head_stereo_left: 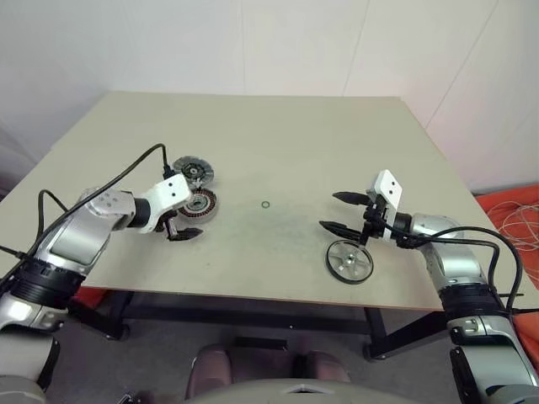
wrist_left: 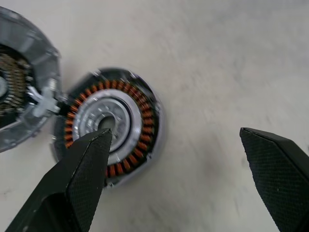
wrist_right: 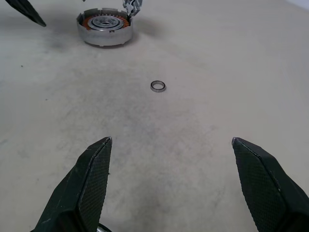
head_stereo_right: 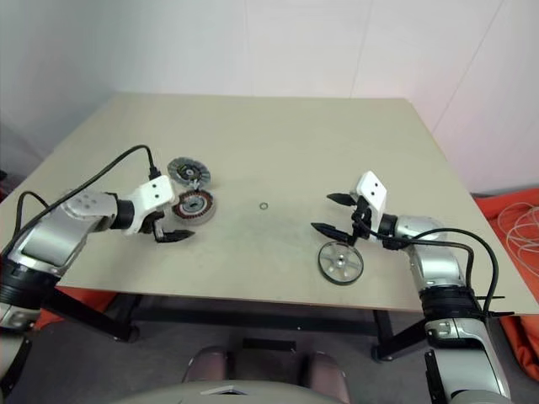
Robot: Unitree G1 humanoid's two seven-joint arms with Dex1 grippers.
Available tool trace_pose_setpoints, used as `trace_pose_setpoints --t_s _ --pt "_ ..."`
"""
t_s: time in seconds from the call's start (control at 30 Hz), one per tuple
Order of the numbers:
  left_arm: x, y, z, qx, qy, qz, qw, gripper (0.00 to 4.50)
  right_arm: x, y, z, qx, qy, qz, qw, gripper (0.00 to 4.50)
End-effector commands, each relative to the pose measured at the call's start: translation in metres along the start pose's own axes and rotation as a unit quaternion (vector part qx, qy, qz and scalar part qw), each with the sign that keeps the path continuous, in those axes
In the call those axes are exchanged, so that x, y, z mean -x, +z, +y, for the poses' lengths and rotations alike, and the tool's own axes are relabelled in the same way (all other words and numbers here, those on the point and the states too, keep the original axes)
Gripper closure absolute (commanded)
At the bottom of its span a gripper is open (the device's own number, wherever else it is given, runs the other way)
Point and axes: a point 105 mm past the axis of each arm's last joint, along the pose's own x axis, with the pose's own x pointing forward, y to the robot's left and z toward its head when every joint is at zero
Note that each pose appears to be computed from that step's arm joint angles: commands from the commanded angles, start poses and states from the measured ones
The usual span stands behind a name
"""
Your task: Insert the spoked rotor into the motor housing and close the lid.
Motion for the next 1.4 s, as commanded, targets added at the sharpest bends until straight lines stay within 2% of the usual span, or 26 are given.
trace_pose_setpoints --t_s 0.03,0.3,0.7,0.8,1.2,1.23,1.4 --pt "0.007 0.000 0.010 -0.040 -0.024 0.059 0.997 0.02 0.001 0.015 -0.004 0.028 0.002 -0.013 1.000 0.00" --pt "-0.011 0.011 0.017 -0.130 -0.106 0.153 0.974 0.02 -0.003 0.015 -0.007 0.031 0.004 -0.013 0.999 0.00" --pt "-0.030 0.006 0.016 -0.192 -0.155 0.215 0.945 0.02 0.002 0.013 -0.011 0.036 -0.006 -0.008 0.999 0.00" --pt "-0.031 0.005 0.017 -0.192 -0.159 0.220 0.943 0.59 0.002 0.013 -0.011 0.037 -0.008 -0.009 0.999 0.00" --pt "-0.033 0.005 0.026 -0.202 -0.142 0.222 0.943 4.31 -0.002 0.018 -0.013 0.041 -0.012 -0.014 0.999 0.00" --pt "-0.033 0.005 0.027 -0.201 -0.141 0.222 0.943 4.43 -0.002 0.019 -0.013 0.042 -0.012 -0.015 0.999 0.00" --pt "-0.033 0.005 0.029 -0.199 -0.138 0.221 0.945 4.43 -0.003 0.019 -0.014 0.042 -0.014 -0.015 0.999 0.00"
